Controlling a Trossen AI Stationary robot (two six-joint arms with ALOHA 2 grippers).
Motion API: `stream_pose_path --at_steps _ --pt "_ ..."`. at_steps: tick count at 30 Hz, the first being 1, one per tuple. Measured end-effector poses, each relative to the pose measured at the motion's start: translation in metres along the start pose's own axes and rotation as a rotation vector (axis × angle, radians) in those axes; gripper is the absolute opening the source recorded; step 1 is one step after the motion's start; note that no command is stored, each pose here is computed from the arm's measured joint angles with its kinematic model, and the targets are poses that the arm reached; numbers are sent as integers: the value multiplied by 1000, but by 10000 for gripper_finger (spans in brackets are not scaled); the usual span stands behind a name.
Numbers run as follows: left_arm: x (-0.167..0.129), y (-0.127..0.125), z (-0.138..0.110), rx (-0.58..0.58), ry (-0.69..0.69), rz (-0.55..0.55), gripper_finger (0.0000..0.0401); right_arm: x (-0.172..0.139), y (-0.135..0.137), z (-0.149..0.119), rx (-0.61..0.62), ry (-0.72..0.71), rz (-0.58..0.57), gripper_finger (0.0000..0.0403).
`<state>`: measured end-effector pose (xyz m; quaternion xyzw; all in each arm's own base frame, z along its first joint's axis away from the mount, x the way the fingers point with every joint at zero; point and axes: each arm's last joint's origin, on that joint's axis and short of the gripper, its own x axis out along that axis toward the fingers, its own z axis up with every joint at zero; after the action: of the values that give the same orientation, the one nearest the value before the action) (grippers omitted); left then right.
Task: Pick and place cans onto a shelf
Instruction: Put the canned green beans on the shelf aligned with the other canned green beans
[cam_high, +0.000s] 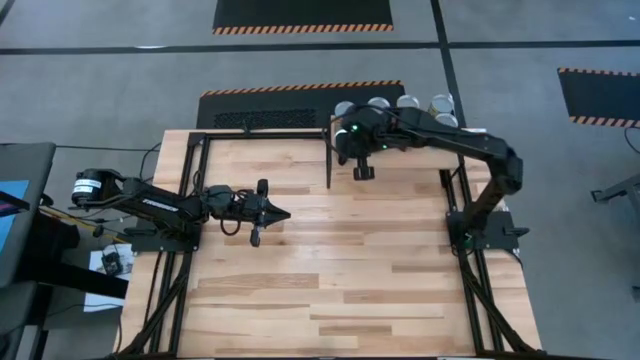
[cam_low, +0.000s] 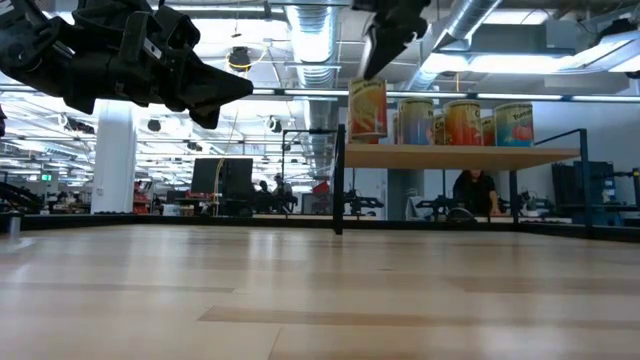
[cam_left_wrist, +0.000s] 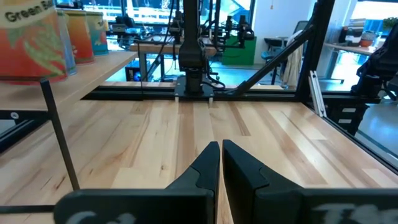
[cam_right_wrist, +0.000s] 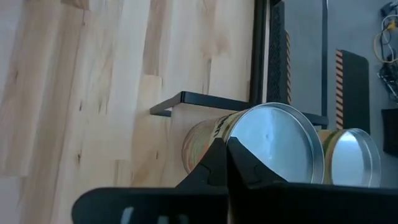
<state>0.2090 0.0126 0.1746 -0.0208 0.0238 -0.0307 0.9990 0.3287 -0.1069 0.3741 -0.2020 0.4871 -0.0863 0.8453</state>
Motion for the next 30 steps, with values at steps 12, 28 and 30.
stream_pose_path --at_steps 12,28,30 --pt "0 0 1 -10 -5 0 9 17 -10 -4 33 34 -6 5" --pt "0 0 1 -10 -9 -1 9 18 -12 -5 75 36 -15 45" --pt "0 0 1 -10 -9 -1 9 18 -14 -6 82 38 -17 52"
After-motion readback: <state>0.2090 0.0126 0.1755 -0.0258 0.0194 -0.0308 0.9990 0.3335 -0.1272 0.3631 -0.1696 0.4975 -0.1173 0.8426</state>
